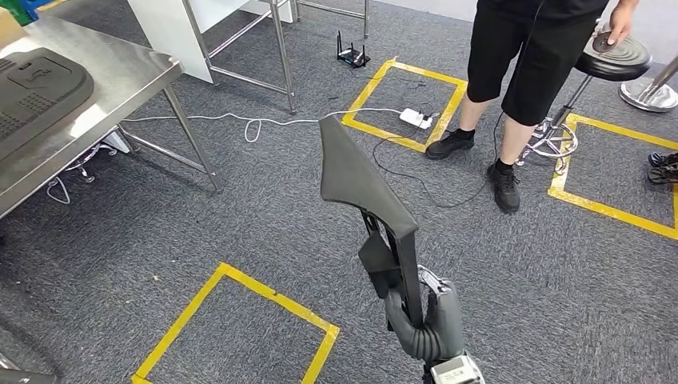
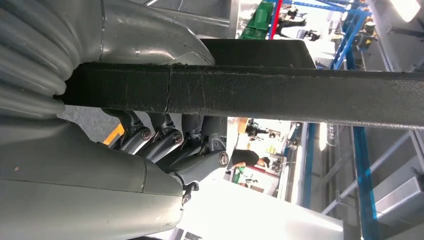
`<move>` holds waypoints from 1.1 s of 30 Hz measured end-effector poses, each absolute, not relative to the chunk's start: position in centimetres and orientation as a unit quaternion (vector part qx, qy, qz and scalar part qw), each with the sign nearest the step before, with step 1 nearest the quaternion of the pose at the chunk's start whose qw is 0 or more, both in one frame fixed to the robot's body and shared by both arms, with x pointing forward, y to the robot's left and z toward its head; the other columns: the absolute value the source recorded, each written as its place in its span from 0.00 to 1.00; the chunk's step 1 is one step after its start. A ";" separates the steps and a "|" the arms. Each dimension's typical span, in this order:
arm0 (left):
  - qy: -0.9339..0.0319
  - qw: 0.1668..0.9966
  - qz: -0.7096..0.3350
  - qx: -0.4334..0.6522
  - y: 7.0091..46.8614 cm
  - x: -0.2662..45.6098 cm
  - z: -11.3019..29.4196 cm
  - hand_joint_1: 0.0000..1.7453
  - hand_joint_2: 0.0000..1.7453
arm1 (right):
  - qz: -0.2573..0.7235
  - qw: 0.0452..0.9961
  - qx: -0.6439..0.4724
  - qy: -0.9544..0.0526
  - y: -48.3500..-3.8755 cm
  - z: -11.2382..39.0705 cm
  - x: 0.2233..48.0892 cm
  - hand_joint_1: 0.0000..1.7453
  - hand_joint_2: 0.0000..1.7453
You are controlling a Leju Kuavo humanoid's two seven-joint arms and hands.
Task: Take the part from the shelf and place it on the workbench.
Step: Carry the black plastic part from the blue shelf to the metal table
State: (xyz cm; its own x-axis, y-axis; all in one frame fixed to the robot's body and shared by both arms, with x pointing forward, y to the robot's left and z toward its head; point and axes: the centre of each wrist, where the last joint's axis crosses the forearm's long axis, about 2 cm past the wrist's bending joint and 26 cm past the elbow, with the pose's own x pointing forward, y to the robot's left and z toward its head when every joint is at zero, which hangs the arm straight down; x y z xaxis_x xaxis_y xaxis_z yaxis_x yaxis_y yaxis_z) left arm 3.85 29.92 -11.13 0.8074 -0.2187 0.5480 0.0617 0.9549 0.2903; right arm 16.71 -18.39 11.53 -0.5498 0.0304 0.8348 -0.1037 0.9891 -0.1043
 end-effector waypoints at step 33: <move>-0.300 0.942 -0.082 0.129 29.5 3.9 -11.1 0.00 1.00 | 0.073 0.481 0.008 -0.874 -18.7 11.2 16.2 1.00 1.00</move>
